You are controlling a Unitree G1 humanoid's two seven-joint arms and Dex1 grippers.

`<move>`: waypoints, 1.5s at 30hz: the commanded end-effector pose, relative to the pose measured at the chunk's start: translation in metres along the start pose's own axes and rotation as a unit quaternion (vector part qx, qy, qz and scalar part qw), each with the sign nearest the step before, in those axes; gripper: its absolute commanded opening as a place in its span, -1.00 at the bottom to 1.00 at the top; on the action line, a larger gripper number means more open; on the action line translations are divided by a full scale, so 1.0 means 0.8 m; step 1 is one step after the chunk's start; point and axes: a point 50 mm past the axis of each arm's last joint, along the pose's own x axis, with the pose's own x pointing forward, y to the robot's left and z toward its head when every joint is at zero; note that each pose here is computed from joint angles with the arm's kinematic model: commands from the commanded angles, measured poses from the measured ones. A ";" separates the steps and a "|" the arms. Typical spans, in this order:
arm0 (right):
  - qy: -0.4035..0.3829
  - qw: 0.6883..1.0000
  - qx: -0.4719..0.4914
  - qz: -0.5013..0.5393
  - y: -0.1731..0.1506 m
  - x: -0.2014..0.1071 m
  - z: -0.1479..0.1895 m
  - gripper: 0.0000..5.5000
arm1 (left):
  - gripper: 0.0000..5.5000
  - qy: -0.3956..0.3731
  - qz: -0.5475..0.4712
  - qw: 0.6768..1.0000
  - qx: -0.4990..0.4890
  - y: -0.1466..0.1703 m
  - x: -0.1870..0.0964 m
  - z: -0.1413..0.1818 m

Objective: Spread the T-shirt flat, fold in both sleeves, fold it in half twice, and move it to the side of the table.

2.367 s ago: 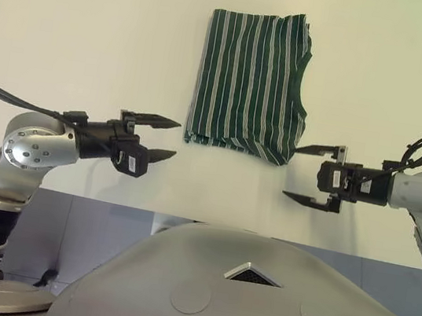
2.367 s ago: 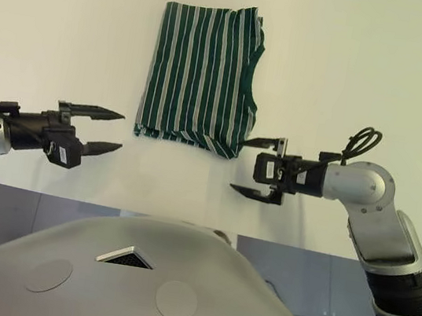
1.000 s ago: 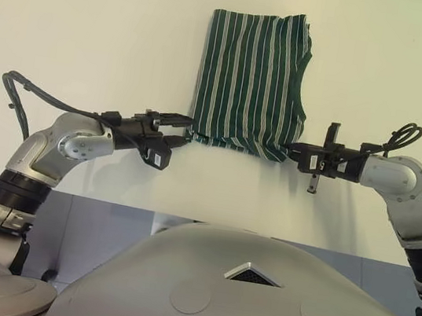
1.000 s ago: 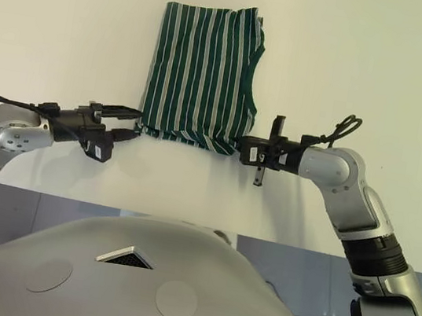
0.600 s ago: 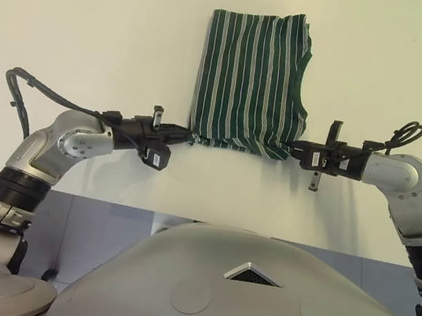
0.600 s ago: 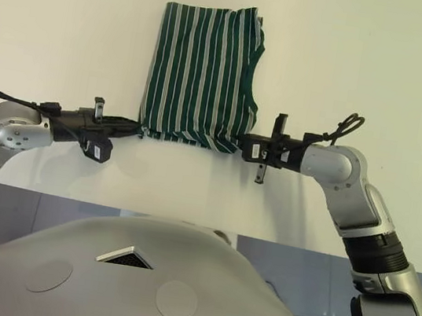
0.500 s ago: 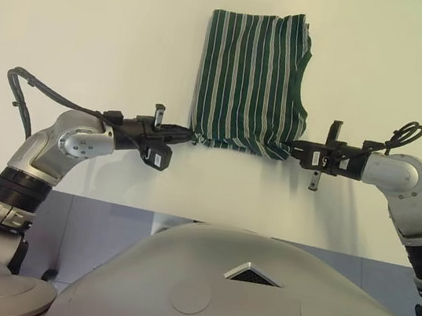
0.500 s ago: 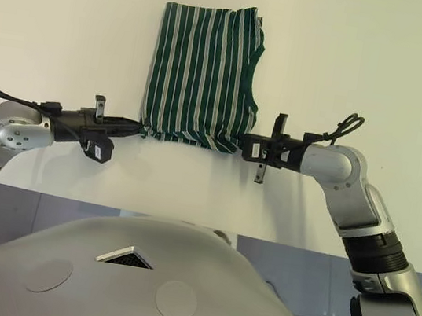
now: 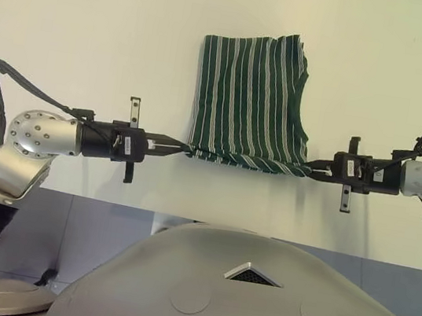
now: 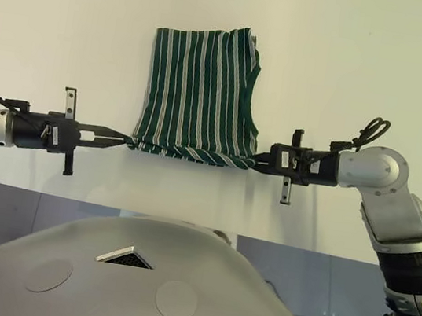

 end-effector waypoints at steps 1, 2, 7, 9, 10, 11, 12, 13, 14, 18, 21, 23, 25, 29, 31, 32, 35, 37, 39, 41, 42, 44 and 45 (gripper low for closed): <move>-0.001 0.997 -0.025 -0.078 -0.031 0.000 0.007 -0.99 | -1.00 -0.013 0.061 0.998 -0.001 0.025 -0.002 0.001; -0.001 0.994 -0.034 -0.105 -0.041 0.002 0.008 -0.99 | -1.00 -0.017 0.085 0.996 0.003 0.034 -0.002 0.000; 0.020 0.967 -0.077 -0.241 -0.093 0.011 0.007 -0.99 | -1.00 -0.014 0.196 0.980 0.015 0.072 -0.002 -0.018; 0.024 0.953 -0.088 -0.289 -0.112 0.011 0.010 -0.99 | -1.00 -0.006 0.256 0.967 0.020 0.092 -0.006 -0.026; 0.027 0.947 -0.094 -0.306 -0.121 0.010 0.010 -0.99 | -1.00 0.000 0.286 0.958 0.022 0.104 -0.008 -0.029; 0.031 0.942 -0.099 -0.320 -0.130 0.011 0.011 -0.99 | -1.00 0.011 0.309 0.951 0.027 0.114 -0.008 -0.032; 0.035 0.937 -0.104 -0.331 -0.138 0.012 0.011 -0.99 | -1.00 0.023 0.327 0.944 0.032 0.124 -0.006 -0.036; 0.040 0.934 -0.107 -0.339 -0.145 0.015 0.011 -0.99 | -1.00 0.036 0.341 0.939 0.035 0.132 -0.002 -0.042; 0.043 0.932 -0.109 -0.343 -0.151 0.020 0.010 -0.99 | -1.00 0.046 0.348 0.936 0.037 0.137 0.003 -0.047; 0.055 0.932 -0.108 -0.341 -0.162 0.042 -0.001 -0.99 | -1.00 0.072 0.349 0.933 0.046 0.142 0.029 -0.067; 0.068 0.935 -0.098 -0.334 -0.160 0.059 -0.016 -0.99 | -1.00 0.094 0.321 0.941 0.046 0.140 0.063 -0.090; 0.080 0.933 -0.096 -0.338 -0.161 0.066 -0.026 -0.99 | -1.00 0.104 0.322 0.940 0.037 0.141 0.082 -0.105; 0.071 0.926 -0.075 -0.362 -0.169 0.067 -0.027 -0.99 | -1.00 0.113 0.359 0.926 0.016 0.149 0.085 -0.117; 0.001 0.893 0.082 -0.442 -0.193 0.053 -0.030 -0.86 | -1.00 0.100 0.436 0.893 -0.040 0.179 0.066 -0.120; -0.028 0.873 0.164 -0.458 -0.202 0.049 -0.035 -0.74 | -1.00 0.086 0.463 0.879 -0.074 0.195 0.057 -0.116; -0.041 0.864 0.203 -0.458 -0.205 0.049 -0.038 -0.69 | -0.93 0.082 0.476 0.870 -0.098 0.202 0.052 -0.117; -0.083 0.828 0.314 -0.457 -0.211 0.053 -0.048 -0.47 | -0.74 0.051 0.515 0.830 -0.207 0.222 0.045 -0.117; -0.108 0.817 0.345 -0.450 -0.213 0.056 -0.046 -0.35 | -0.62 0.019 0.516 0.818 -0.253 0.229 0.049 -0.112; -0.129 0.819 0.344 -0.441 -0.216 0.059 -0.036 -0.19 | -0.48 -0.008 0.517 0.808 -0.282 0.232 0.049 -0.110; -0.154 0.825 0.326 -0.435 -0.220 0.060 -0.022 -0.05 | -0.35 -0.031 0.521 0.799 -0.299 0.234 0.045 -0.108; -0.175 0.829 0.305 -0.435 -0.222 0.059 -0.010 0.01 | -0.29 -0.044 0.528 0.791 -0.306 0.235 0.041 -0.107; -0.231 0.840 0.241 -0.427 -0.226 0.058 0.031 0.14 | -0.17 -0.081 0.562 0.764 -0.307 0.242 0.025 -0.100; -0.250 0.844 0.214 -0.423 -0.225 0.059 0.048 0.21 | -0.14 -0.100 0.576 0.752 -0.305 0.245 0.018 -0.096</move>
